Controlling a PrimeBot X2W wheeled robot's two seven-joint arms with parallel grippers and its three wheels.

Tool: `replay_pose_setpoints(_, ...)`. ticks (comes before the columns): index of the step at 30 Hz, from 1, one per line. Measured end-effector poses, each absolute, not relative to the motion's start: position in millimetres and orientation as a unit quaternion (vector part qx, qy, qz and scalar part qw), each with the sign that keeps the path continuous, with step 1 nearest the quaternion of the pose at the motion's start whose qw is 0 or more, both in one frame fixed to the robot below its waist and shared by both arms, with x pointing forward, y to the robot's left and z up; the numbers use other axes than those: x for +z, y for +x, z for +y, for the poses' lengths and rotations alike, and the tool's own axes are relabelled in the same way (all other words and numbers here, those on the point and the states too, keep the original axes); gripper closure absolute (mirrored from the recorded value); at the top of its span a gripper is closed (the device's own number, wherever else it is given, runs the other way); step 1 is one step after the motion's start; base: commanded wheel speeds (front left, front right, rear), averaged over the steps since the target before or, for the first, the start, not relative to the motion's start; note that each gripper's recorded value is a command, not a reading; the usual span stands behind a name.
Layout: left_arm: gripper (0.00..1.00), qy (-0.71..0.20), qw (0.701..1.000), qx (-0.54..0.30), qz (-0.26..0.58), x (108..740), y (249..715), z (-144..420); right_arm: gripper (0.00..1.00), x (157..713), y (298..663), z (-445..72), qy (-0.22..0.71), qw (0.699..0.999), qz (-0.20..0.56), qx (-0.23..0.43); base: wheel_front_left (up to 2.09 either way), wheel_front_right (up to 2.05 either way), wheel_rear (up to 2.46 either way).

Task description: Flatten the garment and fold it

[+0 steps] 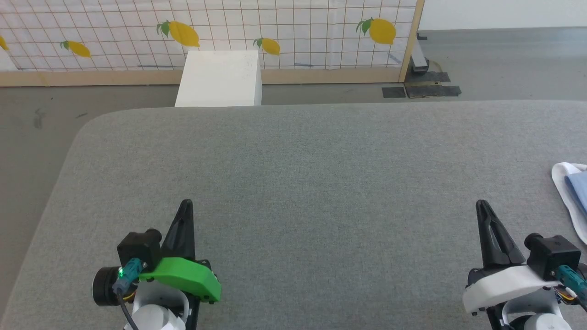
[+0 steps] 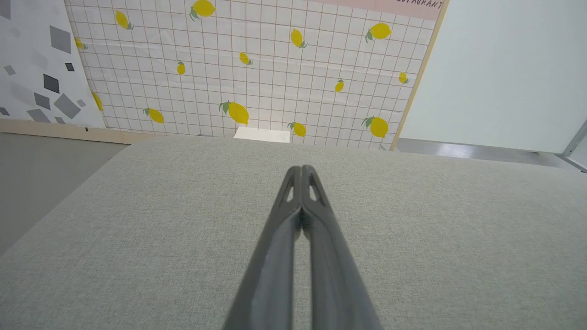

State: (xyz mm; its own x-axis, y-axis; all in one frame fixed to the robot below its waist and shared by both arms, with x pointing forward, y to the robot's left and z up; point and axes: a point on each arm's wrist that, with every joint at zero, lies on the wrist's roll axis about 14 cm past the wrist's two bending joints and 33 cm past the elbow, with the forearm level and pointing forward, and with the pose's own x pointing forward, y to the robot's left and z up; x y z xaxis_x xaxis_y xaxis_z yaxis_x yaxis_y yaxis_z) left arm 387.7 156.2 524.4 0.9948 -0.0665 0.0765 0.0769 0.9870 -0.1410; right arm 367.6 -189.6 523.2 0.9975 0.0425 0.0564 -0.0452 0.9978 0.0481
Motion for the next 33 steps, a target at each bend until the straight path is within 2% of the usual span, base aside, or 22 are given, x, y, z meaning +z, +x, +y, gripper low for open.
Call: replay_pose_setpoints(33,1.0,-0.027,0.999,-0.026,-0.025,529.1,383.8,163.4,1.0,522.7,368.2,-176.6,0.006,0.999,-0.012,0.042,0.0,0.0,0.0)
